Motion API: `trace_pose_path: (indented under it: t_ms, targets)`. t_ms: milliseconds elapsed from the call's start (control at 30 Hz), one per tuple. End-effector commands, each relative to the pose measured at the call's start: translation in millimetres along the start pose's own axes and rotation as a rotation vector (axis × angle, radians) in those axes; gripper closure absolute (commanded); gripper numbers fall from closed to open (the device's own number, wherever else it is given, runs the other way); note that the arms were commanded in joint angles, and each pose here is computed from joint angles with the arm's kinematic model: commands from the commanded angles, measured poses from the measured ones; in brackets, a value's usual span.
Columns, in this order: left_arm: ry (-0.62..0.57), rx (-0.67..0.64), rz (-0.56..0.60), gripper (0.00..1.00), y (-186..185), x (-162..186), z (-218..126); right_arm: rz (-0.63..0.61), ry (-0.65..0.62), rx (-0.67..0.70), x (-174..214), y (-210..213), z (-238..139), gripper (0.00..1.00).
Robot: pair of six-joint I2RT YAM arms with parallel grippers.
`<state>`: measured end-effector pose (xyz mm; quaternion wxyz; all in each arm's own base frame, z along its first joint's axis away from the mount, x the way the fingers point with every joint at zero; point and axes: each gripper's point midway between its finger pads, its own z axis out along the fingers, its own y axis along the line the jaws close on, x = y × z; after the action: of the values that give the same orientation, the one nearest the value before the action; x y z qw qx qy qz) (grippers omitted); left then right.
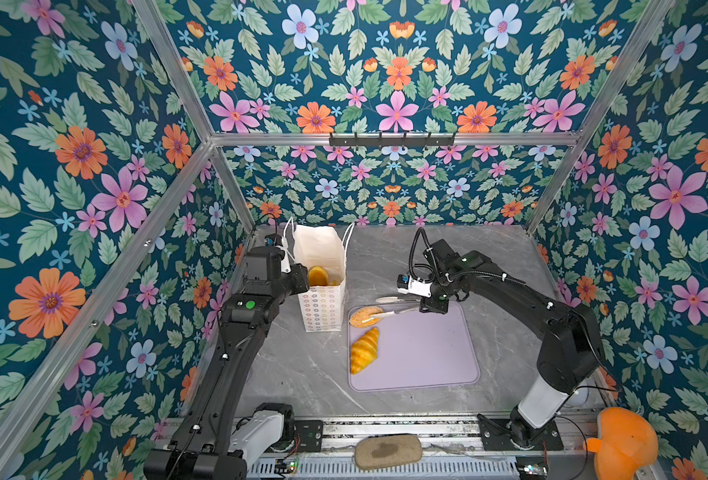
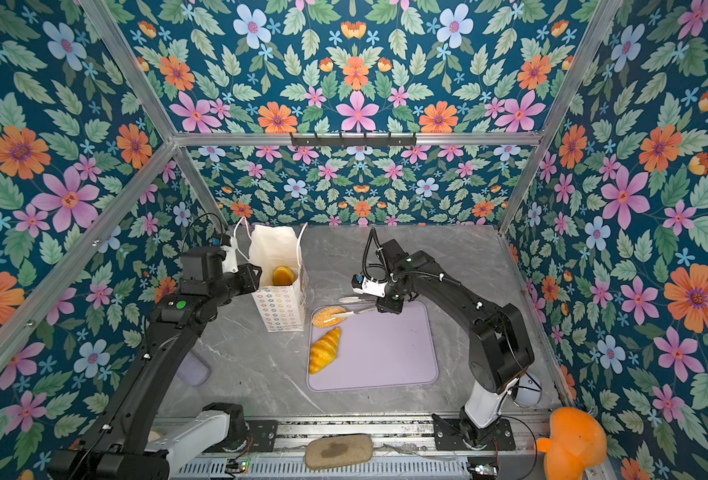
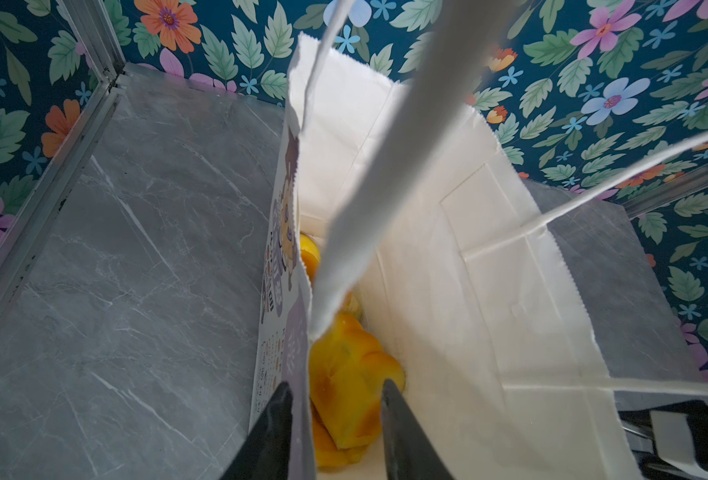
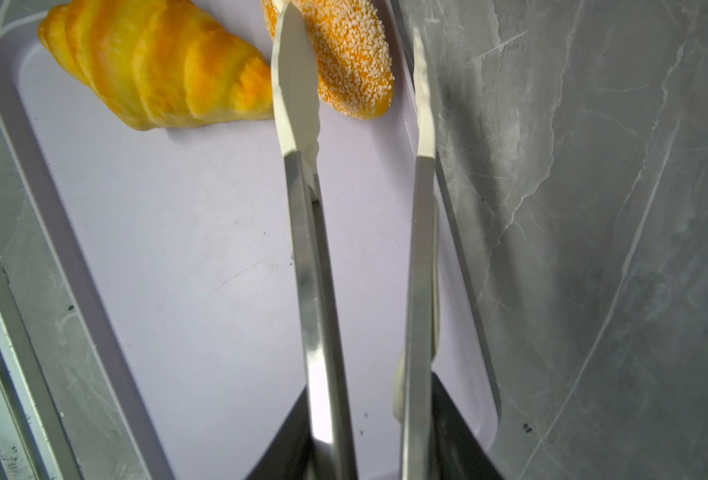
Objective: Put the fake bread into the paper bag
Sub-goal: 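Move the open tongs with the right gripper over the sugared bun, then lower the tongs around the sugar-coated bun on the tray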
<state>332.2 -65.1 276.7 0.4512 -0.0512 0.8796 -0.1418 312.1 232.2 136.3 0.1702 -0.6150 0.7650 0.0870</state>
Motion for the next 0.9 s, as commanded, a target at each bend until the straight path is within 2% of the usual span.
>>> trace_pose_path:
  t_ms: [0, 400, 567, 867]
  targets:
    - [-0.017, 0.020, 0.007, 0.63, -3, -4, 1, -0.041, -0.017, -0.003, -1, 3, -3, 0.62]
    - [-0.013, 0.025, 0.007, 0.63, -4, -2, 2, -0.114, -0.088, 0.008, -15, 4, -16, 0.58]
    - [-0.012, 0.021, -0.002, 0.64, -3, -2, 4, -0.122, -0.100, 0.007, -15, 3, -14, 0.52]
    - [-0.022, 0.027, -0.002, 0.66, -5, -5, 0, -0.155, -0.101, 0.016, -15, 1, -13, 0.54]
